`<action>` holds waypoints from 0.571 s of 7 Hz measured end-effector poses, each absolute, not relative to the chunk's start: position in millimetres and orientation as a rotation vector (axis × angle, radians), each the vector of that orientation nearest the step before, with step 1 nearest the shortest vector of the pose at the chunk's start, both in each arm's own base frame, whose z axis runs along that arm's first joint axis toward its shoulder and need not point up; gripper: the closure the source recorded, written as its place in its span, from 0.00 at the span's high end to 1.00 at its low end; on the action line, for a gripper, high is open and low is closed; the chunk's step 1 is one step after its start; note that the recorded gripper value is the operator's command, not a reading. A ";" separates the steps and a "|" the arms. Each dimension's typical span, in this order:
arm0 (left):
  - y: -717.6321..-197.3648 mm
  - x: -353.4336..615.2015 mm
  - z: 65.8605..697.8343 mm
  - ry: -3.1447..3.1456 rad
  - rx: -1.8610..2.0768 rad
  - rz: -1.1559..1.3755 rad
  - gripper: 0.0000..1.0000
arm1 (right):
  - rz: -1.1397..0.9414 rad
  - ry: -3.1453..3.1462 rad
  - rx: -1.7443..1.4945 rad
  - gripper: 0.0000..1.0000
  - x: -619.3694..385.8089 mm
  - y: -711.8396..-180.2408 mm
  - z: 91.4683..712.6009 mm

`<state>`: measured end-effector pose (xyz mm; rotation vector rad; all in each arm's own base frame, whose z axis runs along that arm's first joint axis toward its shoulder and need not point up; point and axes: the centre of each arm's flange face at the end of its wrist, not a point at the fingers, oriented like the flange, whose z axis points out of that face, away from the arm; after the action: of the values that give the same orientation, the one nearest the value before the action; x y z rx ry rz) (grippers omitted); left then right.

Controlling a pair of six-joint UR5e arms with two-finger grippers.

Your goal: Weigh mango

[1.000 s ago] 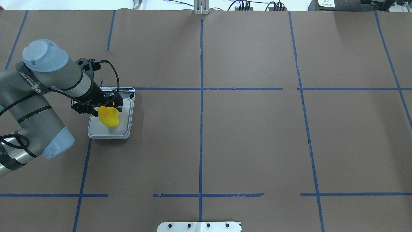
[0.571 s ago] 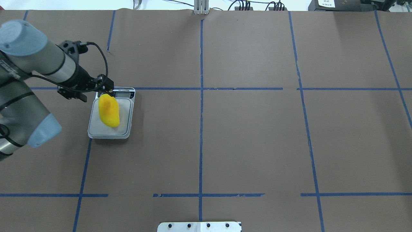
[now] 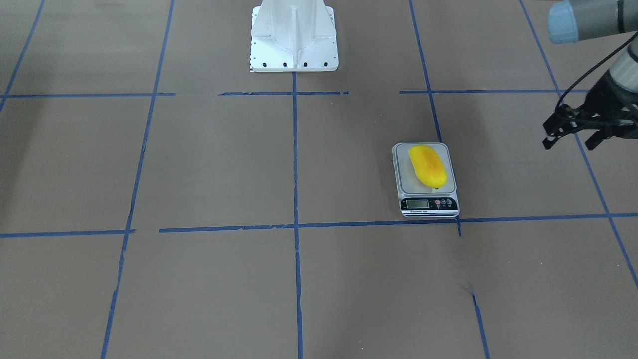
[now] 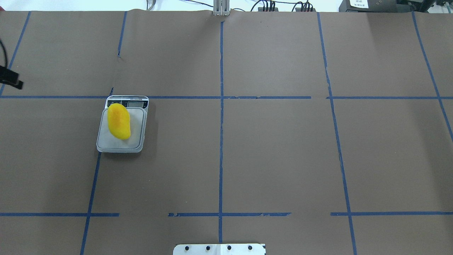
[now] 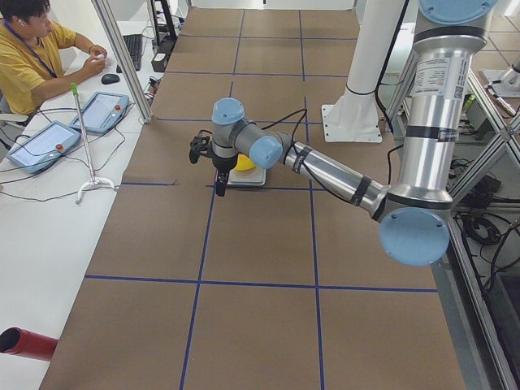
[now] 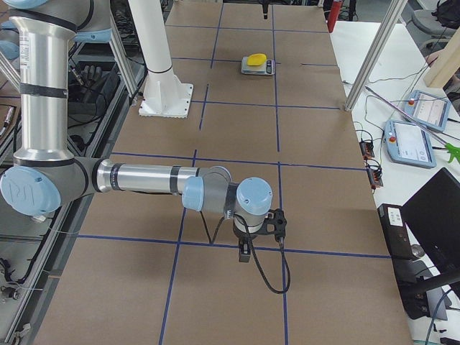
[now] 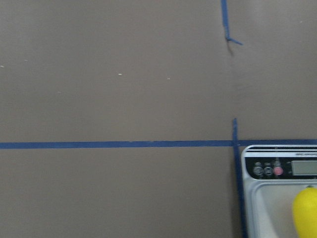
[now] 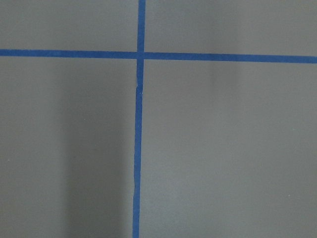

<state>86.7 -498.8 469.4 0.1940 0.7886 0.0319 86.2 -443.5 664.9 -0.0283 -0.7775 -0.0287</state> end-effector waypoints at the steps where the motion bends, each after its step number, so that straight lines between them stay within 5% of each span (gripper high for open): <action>1: -489.6 30.1 515.5 0.784 0.205 0.090 1.00 | -0.029 -0.778 -0.028 1.00 86.2 -443.5 664.9; 4: -471.1 -35.0 573.4 0.791 0.157 0.116 1.00 | -0.029 -0.778 -0.028 1.00 86.2 -443.5 664.9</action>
<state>-35.0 -471.1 573.4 0.1566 0.7908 0.1155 86.2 -443.5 664.9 -0.0283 -0.7775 -0.0288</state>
